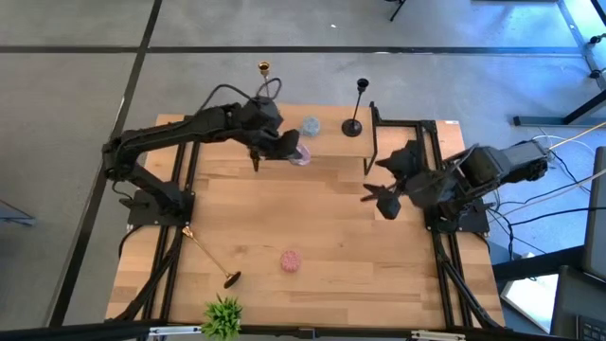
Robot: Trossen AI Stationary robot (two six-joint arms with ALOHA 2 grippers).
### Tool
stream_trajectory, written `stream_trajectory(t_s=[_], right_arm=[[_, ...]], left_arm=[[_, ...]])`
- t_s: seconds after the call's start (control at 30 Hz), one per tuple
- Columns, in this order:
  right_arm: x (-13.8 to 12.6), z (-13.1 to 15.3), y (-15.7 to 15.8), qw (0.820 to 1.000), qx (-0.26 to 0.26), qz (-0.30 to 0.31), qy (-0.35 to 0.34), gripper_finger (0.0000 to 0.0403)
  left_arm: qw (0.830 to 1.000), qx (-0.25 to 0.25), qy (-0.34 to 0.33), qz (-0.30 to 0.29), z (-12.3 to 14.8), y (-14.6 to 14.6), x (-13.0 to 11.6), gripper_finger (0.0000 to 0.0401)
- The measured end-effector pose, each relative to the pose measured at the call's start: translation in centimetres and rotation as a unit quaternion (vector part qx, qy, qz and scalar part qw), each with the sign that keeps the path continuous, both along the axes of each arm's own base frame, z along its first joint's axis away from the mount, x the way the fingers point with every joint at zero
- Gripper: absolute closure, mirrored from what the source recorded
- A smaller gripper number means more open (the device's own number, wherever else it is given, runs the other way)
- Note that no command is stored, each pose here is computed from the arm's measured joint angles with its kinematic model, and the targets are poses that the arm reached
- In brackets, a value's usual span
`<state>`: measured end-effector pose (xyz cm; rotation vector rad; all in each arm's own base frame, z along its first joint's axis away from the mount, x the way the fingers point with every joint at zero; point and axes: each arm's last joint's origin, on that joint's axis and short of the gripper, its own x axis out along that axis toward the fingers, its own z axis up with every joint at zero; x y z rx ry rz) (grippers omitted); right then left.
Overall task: Pick & Place candle stick holders
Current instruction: Put the red scented candle on the shelf
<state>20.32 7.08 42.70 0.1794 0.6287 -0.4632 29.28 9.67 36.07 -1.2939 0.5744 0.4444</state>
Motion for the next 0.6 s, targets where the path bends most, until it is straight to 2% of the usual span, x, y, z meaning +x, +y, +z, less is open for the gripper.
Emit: stream_trajectory(t_s=[0.2, 0.37, 0.43, 0.6], right_arm=[[-0.6, -0.3, 0.2, 1.000, -0.001, -0.014, -0.018, 0.0070], [-0.8, -0.3, 0.0, 1.000, -0.009, -0.019, -0.021, 0.0070], [-0.8, -0.3, 0.0, 1.000, -0.015, -0.019, -0.020, 0.0070], [-0.6, -0.3, -0.7, 0.998, -0.035, -0.050, -0.029, 0.0070]], left_arm=[[0.998, 0.026, -0.030, 0.053, 1.1, 0.3, -3.3, 0.0232], [0.990, 0.020, -0.097, 0.097, -0.8, 0.0, -5.0, 0.0232], [0.981, 0.024, -0.146, 0.124, -2.1, -0.3, -5.2, 0.0232], [0.944, 0.027, -0.279, 0.174, -5.2, -0.6, -5.5, 0.0232]])
